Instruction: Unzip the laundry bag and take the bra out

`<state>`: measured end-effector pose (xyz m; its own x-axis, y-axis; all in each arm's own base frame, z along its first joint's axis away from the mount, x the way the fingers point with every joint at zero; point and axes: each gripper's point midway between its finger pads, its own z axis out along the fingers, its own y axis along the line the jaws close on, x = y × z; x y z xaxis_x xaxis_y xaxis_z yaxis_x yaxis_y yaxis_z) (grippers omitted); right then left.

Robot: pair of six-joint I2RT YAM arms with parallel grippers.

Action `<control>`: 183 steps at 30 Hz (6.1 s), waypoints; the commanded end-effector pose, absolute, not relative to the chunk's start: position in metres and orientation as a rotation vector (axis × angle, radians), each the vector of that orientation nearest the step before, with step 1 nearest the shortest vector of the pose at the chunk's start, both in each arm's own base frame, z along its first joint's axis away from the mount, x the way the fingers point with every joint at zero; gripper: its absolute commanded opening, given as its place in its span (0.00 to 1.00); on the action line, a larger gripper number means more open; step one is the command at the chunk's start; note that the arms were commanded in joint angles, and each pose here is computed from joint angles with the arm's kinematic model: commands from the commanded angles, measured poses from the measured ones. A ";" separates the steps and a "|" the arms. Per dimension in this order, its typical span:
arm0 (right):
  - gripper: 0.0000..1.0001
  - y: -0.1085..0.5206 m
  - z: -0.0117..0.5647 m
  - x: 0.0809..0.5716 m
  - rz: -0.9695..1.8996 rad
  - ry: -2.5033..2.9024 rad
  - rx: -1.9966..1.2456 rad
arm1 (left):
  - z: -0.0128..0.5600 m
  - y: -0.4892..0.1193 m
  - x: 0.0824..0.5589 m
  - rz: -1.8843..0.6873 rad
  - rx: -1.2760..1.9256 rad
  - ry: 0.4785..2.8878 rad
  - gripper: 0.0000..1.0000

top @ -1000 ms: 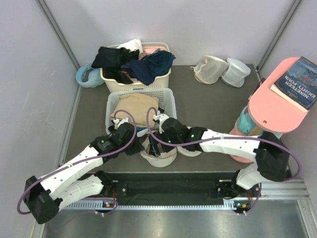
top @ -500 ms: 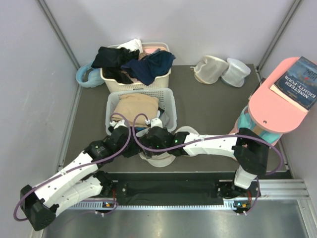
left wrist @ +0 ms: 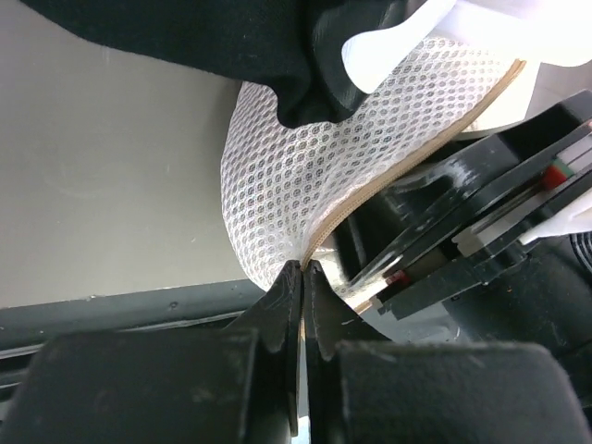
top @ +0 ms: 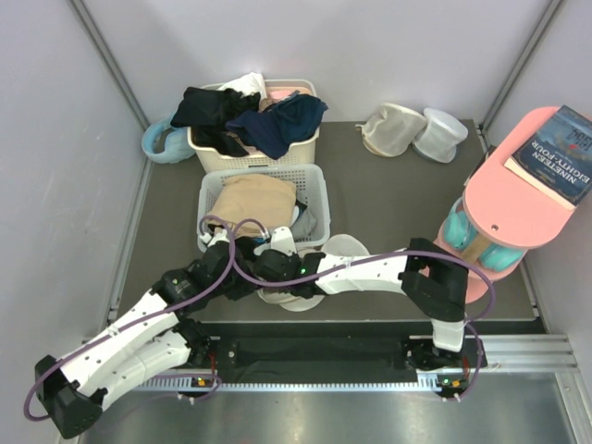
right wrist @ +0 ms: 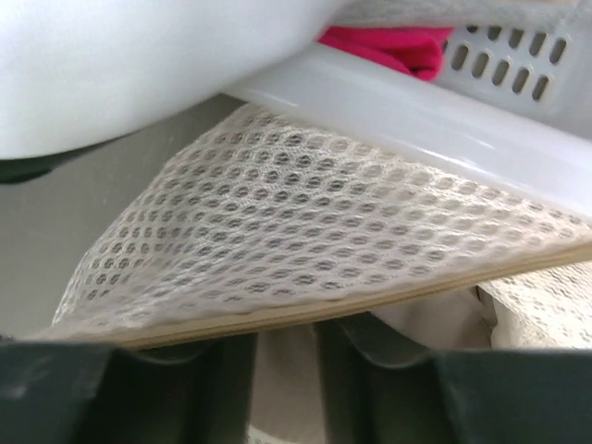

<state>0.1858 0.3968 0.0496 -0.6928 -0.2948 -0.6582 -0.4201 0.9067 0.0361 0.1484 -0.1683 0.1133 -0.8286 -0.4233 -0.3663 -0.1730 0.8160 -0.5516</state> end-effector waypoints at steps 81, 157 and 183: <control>0.00 0.353 0.181 0.135 1.288 1.977 -0.403 | 0.203 -0.209 0.164 -1.067 -0.088 2.169 0.97; 0.82 0.252 0.166 0.159 0.827 2.085 -0.233 | 0.530 -0.232 0.341 -1.055 0.133 1.395 0.00; 0.84 0.236 0.206 0.161 0.831 2.056 -0.107 | 0.358 -0.093 0.620 -0.231 -0.242 1.654 0.70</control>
